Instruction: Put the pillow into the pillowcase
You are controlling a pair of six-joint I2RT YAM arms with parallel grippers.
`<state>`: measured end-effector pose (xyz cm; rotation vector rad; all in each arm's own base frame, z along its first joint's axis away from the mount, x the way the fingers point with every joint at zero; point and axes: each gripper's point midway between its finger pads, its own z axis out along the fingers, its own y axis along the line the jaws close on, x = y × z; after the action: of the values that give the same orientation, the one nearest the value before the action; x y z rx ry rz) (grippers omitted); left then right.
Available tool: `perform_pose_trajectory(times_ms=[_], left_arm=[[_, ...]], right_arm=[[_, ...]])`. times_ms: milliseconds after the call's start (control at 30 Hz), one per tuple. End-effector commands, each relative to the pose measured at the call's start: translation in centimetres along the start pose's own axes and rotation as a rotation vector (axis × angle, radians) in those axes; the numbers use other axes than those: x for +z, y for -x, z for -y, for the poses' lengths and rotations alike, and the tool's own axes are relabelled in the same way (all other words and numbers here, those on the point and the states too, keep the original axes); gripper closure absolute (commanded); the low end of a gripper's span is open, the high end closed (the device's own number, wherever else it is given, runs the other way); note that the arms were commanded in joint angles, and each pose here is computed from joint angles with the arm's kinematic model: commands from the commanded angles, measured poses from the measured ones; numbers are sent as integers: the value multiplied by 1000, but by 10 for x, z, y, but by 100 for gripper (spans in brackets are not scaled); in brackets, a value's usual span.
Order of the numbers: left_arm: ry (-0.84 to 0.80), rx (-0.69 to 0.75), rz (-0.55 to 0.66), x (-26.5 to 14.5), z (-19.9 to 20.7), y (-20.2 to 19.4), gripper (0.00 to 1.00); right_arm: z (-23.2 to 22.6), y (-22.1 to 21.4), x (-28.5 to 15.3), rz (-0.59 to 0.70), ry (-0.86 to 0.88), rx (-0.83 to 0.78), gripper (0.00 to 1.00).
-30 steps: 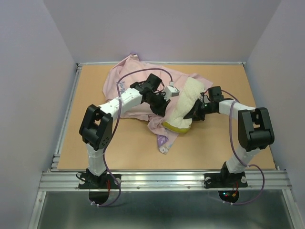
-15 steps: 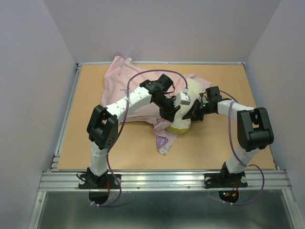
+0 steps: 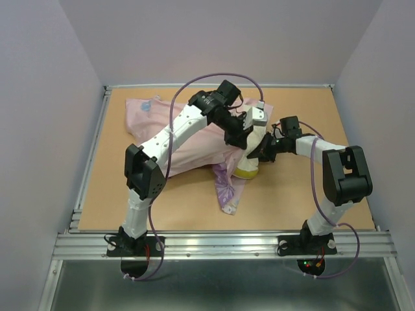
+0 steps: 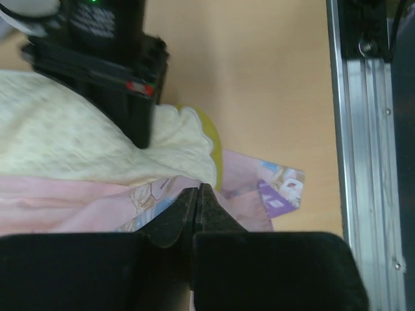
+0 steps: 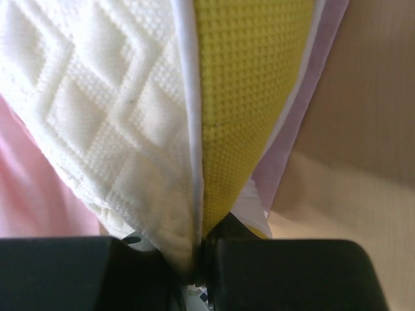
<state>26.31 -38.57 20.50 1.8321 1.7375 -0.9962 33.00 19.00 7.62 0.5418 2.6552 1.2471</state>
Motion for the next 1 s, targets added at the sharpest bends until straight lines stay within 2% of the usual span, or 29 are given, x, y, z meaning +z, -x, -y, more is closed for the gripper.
perform_pose_trajectory(times_ms=[0, 67, 100, 167, 200, 233, 267, 300, 367, 433, 467, 533, 567, 667, 700, 800, 867, 933, 967], left_arm=[[-51, 85, 182, -9, 11, 63, 93], [-72, 19, 105, 11, 6, 30, 81], [-55, -2, 91, 13, 1, 21, 68], [-51, -109, 82, 14, 1, -7, 56], [25, -151, 190, -20, -10, 9, 46], [65, -185, 224, -35, -15, 6, 42], [118, -230, 245, -51, -22, 0, 34], [178, -256, 256, -72, -18, -10, 31], [388, -360, 235, -120, -47, -50, 28], [505, -471, 207, -153, -48, -93, 23], [602, -535, 176, -182, -59, -128, 23], [652, -629, 71, -191, -53, -179, 24], [714, -690, -19, -196, -53, -219, 24], [803, -754, -124, -192, -61, -267, 26], [834, -762, -127, -189, -74, -276, 27], [805, -814, -91, -172, -105, -283, 32], [787, -800, -58, -156, -128, -262, 36], [778, -698, -42, -136, -159, -220, 37], [806, -630, -2, -142, -177, -185, 36]], right_arm=[[-61, 5, -7, 25, 165, -125, 99], [-58, 4, -4, 19, 160, -128, 99], [-53, 4, -2, 25, 149, -134, 99], [-49, 3, -1, 28, 139, -147, 100], [-44, 2, 1, 28, 129, -160, 100], [-43, 2, 1, 28, 127, -164, 100], [-42, 2, 1, 30, 126, -170, 99], [-42, 2, -1, 33, 127, -184, 100], [-43, 4, -1, 45, 123, -194, 99], [-44, 6, -3, 59, 118, -215, 99], [-45, 7, -4, 64, 116, -222, 100], [-43, 5, -6, 66, 110, -237, 99], [-40, 5, -5, 70, 101, -237, 99], [-32, 3, -6, 78, 70, -254, 100], [-31, 3, -7, 81, 67, -260, 100], [-28, 4, -16, 104, 50, -272, 100], [-21, 6, -25, 121, 33, -274, 99], [-10, 8, -34, 130, 11, -264, 100], [-6, 9, -37, 135, -1, -263, 99]])
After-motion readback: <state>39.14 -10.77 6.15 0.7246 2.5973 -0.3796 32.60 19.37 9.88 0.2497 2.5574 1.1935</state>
